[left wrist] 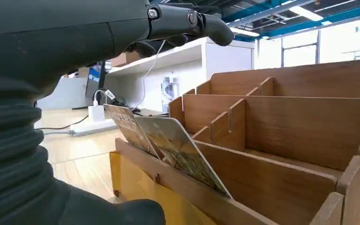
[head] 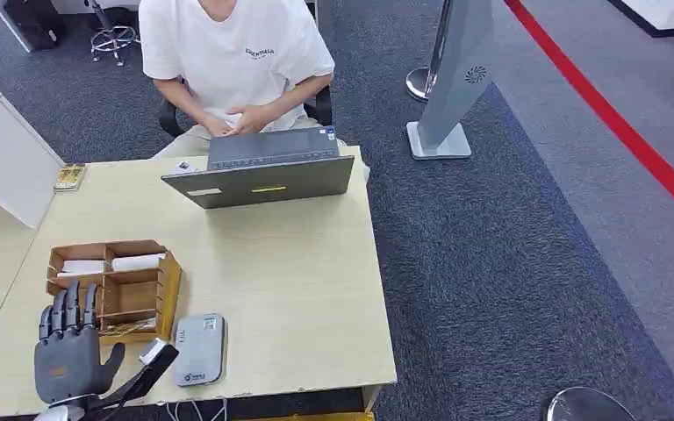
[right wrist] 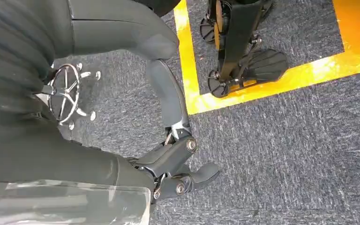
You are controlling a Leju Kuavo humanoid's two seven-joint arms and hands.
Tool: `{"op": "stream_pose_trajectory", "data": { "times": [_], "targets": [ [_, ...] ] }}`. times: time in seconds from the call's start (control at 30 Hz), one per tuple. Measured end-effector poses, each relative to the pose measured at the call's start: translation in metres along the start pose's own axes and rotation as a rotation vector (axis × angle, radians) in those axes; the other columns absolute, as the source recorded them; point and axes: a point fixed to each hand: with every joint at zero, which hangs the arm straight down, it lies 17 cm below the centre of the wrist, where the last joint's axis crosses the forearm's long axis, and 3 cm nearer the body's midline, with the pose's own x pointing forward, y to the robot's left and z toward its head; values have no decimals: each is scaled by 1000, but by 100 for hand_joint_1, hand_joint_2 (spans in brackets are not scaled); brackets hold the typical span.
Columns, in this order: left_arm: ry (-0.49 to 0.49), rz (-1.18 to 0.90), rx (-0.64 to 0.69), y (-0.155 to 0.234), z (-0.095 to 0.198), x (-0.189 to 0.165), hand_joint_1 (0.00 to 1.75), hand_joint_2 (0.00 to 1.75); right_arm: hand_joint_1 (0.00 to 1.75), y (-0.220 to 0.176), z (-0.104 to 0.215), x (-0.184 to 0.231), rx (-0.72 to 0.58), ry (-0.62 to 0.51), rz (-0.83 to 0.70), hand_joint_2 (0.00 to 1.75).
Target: Pass the card to the sensor for recognition and then transmit it.
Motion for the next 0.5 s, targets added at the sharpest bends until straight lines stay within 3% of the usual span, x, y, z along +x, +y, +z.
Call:
{"op": "stream_pose_trajectory", "data": {
  "times": [0.3,0.33,0.5],
  "targets": [
    [3,-1,-13,-5,1,0,0,175,0,0,0,0,0,0,1,175],
    [3,-2,-14,-6,2,0,175,175,0,0,0,0,0,0,1,175],
    [3,-3,-18,-7,2,-1,175,175,0,0,0,0,0,-1,3,175]
  ]
}}
